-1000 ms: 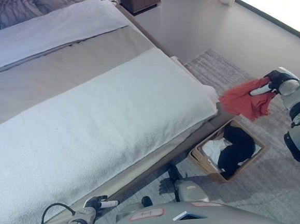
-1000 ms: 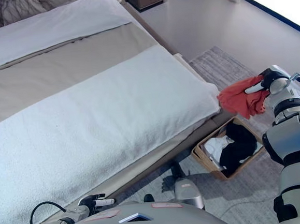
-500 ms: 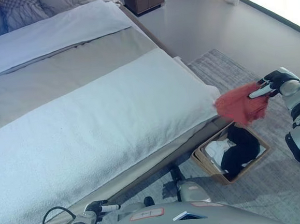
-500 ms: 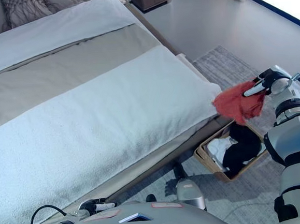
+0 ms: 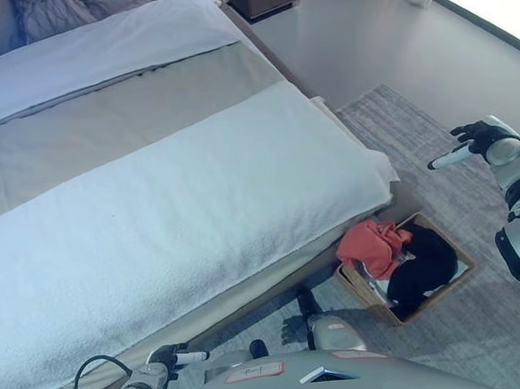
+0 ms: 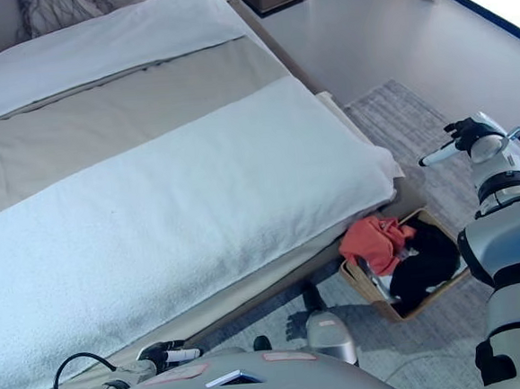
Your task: Put the clothes on the bed into the basket.
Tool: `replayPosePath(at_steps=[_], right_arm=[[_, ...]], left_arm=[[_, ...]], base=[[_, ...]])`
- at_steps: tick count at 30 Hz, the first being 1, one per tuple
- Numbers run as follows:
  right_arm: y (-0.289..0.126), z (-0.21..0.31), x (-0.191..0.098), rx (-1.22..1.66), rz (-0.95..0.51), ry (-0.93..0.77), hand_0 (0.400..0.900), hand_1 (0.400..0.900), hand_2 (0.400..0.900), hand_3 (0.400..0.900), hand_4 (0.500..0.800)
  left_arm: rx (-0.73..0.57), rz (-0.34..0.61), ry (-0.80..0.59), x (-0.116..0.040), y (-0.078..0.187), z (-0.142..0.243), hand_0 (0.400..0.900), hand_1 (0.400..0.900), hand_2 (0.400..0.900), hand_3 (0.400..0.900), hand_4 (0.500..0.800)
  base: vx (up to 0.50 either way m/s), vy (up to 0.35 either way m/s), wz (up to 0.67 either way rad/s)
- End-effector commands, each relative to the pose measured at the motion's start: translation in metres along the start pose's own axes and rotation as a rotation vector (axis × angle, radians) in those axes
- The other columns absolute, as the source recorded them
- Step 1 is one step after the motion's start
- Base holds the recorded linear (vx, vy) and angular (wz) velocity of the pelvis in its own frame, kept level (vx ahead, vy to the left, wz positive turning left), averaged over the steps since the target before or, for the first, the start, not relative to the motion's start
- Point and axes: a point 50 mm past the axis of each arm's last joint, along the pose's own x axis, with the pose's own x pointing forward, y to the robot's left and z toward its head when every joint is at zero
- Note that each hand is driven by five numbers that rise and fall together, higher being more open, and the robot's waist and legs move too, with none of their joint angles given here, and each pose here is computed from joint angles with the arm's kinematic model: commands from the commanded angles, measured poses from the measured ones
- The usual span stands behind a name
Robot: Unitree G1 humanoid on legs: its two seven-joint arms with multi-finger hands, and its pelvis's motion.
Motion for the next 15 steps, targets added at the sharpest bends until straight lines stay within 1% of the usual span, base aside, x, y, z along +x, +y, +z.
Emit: replayPosePath(at_steps=[1, 15], right_arm=[[-0.0677, 0.0244, -0.0145, 0.006, -0.214, -0.057, 0.900, 0.900, 0.900, 0.900, 0.800], [-0.0636, 0.0189, -0.0131, 0.011, -0.211, -0.049, 0.900, 0.900, 0.900, 0.900, 0.800]], left_arm=[[0.054, 0.070, 0.025, -0.0026, 0.0255, -0.0024, 0.900, 0.900, 0.900, 0.900, 0.800], [0.072, 0.059, 0.007, -0.0015, 0.0204, 0.0041, 0.900, 0.900, 0.900, 0.900, 0.800]], base=[[-0.013, -0.005, 0.04], [-0.004, -0.010, 0.11]])
